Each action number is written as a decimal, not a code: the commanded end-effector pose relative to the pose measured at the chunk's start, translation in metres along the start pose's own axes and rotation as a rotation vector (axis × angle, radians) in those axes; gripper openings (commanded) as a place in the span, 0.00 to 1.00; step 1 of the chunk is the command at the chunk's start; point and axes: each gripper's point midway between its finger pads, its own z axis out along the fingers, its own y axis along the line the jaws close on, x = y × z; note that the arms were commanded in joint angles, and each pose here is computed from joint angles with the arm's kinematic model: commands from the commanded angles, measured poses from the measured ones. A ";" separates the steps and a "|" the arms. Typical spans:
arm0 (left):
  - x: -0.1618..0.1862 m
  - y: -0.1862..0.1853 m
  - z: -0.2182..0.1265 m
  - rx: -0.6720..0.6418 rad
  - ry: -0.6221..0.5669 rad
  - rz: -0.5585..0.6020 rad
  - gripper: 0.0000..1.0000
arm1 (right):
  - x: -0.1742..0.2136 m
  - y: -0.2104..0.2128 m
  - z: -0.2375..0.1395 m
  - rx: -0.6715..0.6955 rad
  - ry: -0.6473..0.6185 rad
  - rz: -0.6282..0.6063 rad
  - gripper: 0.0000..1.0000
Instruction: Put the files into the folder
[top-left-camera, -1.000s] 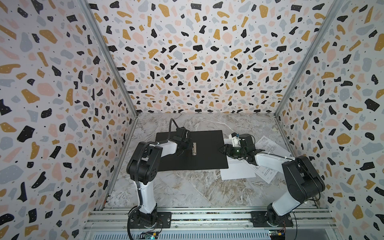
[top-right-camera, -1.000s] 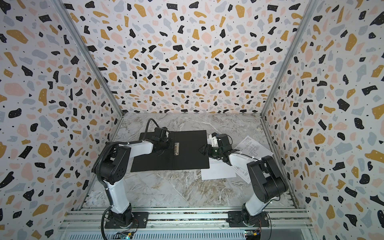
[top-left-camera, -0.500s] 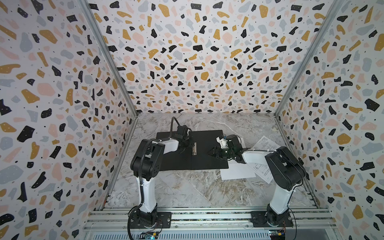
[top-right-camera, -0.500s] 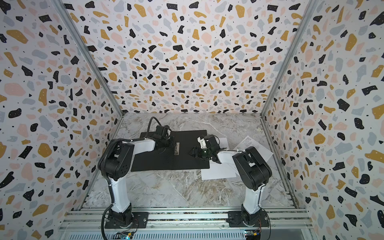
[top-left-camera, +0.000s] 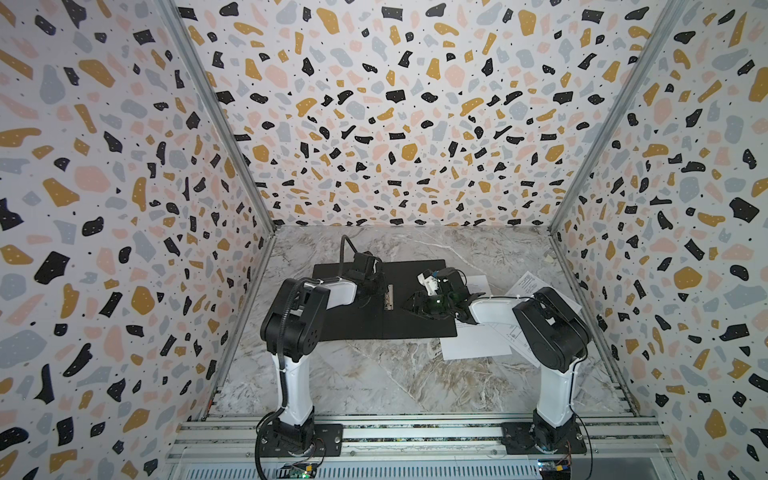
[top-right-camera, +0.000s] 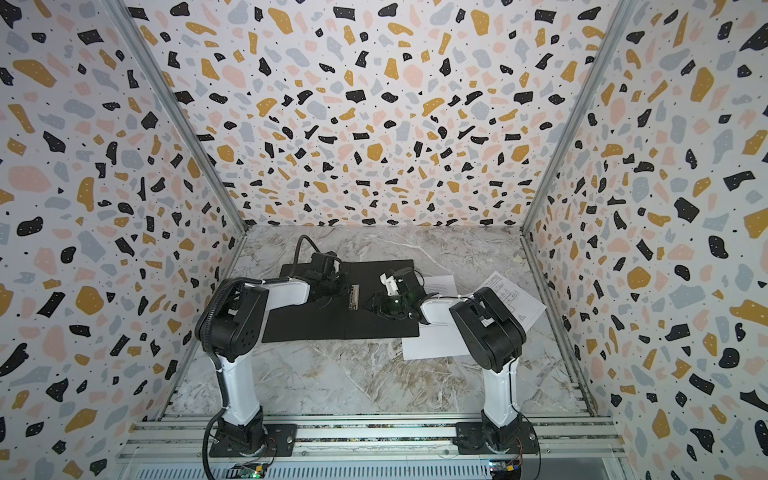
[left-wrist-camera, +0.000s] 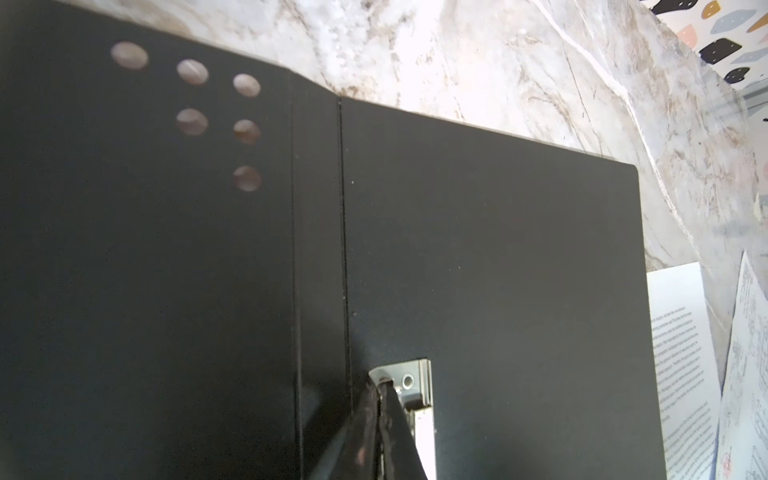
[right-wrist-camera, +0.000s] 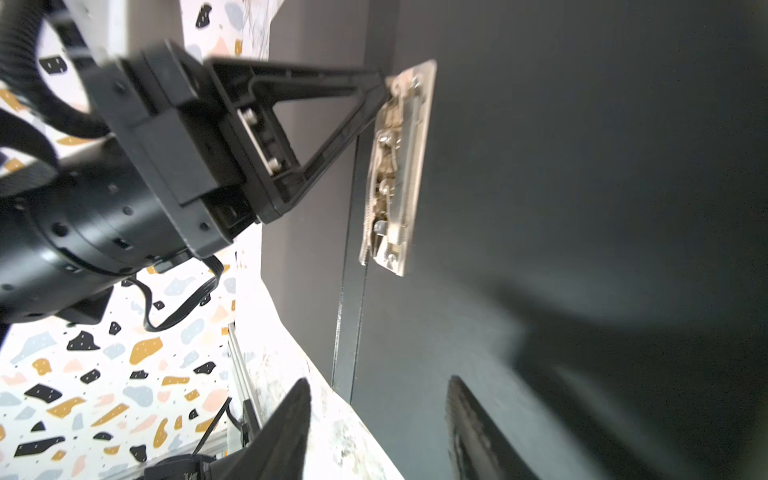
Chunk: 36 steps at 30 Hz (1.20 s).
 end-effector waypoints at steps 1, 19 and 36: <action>0.020 0.015 0.000 -0.037 0.052 -0.041 0.08 | 0.000 0.018 0.010 -0.042 0.023 -0.004 0.48; 0.028 0.018 -0.007 -0.037 0.041 -0.070 0.08 | -0.009 0.010 0.048 -0.019 0.073 0.023 0.24; 0.033 0.019 -0.007 -0.028 0.045 -0.071 0.07 | -0.015 0.003 0.061 -0.014 0.083 0.051 0.18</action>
